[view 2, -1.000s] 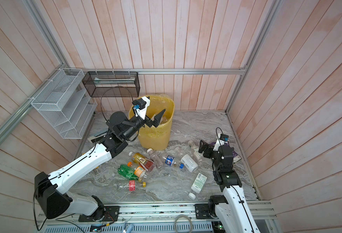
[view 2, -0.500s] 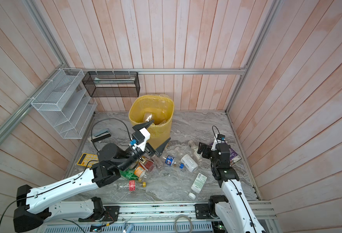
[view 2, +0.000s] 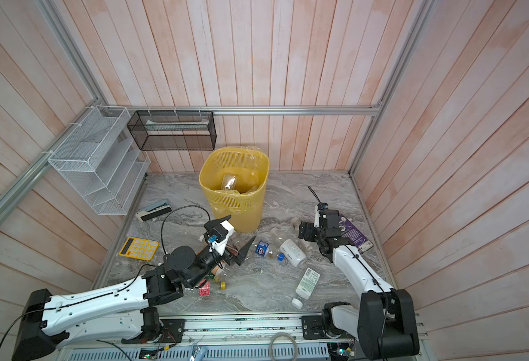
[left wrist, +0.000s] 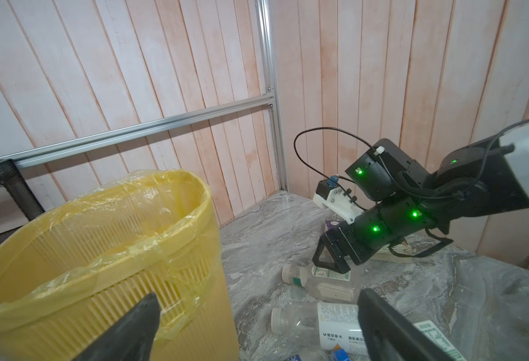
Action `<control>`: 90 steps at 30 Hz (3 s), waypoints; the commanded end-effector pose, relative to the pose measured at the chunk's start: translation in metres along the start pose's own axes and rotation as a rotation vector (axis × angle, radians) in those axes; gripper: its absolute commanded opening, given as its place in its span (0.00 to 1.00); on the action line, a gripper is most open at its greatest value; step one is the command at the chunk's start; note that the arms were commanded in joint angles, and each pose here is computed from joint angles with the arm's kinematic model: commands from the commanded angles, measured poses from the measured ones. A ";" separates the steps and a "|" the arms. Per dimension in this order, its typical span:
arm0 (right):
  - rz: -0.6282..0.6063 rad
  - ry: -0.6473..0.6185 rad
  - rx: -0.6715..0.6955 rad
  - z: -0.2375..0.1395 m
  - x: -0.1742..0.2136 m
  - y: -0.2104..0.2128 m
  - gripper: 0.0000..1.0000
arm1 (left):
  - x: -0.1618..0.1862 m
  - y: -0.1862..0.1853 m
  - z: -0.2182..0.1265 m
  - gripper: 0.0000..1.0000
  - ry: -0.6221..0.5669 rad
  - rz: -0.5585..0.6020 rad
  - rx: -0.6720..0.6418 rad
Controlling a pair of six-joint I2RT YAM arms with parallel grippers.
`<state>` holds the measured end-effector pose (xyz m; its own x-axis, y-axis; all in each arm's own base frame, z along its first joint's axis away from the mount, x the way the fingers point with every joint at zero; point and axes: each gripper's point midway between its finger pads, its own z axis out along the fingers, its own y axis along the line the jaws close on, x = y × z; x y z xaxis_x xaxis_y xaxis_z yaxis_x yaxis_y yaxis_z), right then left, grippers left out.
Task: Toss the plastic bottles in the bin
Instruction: 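Withdraw the left gripper while the right gripper moves to a green-labelled bottle by the book, then close the right gripper on the clear bottle and lift it, then swing the bottle over the bin and open the right gripper, then reach the right gripper into the pile and grasp a white-labelled clear bottle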
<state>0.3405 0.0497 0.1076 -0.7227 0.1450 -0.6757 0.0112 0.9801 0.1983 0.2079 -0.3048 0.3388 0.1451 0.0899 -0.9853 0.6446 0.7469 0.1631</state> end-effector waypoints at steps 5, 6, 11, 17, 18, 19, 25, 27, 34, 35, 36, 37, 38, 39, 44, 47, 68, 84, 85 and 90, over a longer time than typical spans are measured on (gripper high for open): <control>-0.110 0.115 0.043 0.025 0.012 0.003 0.89 | 0.010 0.018 -0.011 1.00 0.023 -0.026 -0.083; -0.120 0.121 0.045 0.026 0.012 0.004 0.88 | 0.011 0.019 -0.012 1.00 0.026 -0.026 -0.086; -0.163 0.159 0.032 0.030 0.015 0.012 0.86 | 0.016 0.026 -0.018 1.00 0.037 -0.034 -0.106; -0.216 0.259 0.088 0.040 0.033 0.002 0.79 | 0.019 0.034 -0.024 1.00 0.048 -0.033 -0.131; -0.221 0.277 0.098 0.043 0.036 -0.001 0.78 | 0.019 0.035 -0.026 1.00 0.049 -0.031 -0.135; -0.226 0.290 0.104 0.045 0.038 -0.002 0.77 | 0.019 0.037 -0.027 1.00 0.051 -0.029 -0.141; -0.232 0.295 0.094 0.052 0.037 0.001 0.66 | 0.022 0.047 -0.037 1.00 0.056 -0.039 -0.170; -0.235 0.296 0.099 0.053 0.036 0.000 0.60 | 0.023 0.050 -0.040 1.00 0.057 -0.044 -0.182; -0.194 0.014 0.081 0.006 -0.031 0.014 0.47 | 0.030 0.065 -0.050 1.00 0.065 -0.080 -0.256; -0.179 -0.067 0.071 -0.012 -0.048 0.018 0.47 | 0.032 0.071 -0.052 1.00 0.066 -0.095 -0.282; -0.163 -0.146 0.057 -0.031 -0.064 0.022 0.47 | 0.034 0.076 -0.054 1.00 0.067 -0.113 -0.308; -0.143 -0.246 0.039 -0.055 -0.082 0.026 0.47 | 0.036 0.082 -0.057 1.00 0.065 -0.138 -0.337; -0.117 -0.355 0.015 -0.084 -0.100 0.031 0.47 | 0.039 0.089 -0.061 1.00 0.066 -0.163 -0.370; -0.094 -0.448 -0.009 -0.110 -0.114 0.034 0.47 | 0.043 0.096 -0.065 1.00 0.069 -0.185 -0.398; 0.019 -0.829 -0.180 -0.240 -0.156 0.052 0.49 | 0.079 0.134 -0.085 1.00 0.123 -0.348 -0.534; 0.039 -0.910 -0.299 -0.275 -0.171 0.069 0.49 | 0.099 0.150 -0.094 1.00 0.172 -0.405 -0.587; -0.203 -0.587 -0.416 -0.186 -0.206 0.239 1.00 | 0.116 0.130 -0.071 1.00 0.285 -0.447 -0.451; -0.171 -0.112 -0.095 -0.072 0.003 0.088 0.88 | 0.129 0.116 -0.070 1.00 0.298 -0.446 -0.378; -0.171 -0.077 -0.101 -0.066 0.017 0.084 0.87 | 0.131 0.114 -0.069 1.00 0.303 -0.448 -0.373; -0.167 0.006 -0.141 -0.050 0.056 0.080 0.87 | 0.140 0.109 -0.066 1.00 0.350 -0.445 -0.358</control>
<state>0.2680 0.1224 0.1168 -0.7181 -0.0511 -0.6940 -0.1876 0.9746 0.1223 0.2500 -0.1627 0.2226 -0.3415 -0.1279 -0.9311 0.2766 0.9332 -0.2296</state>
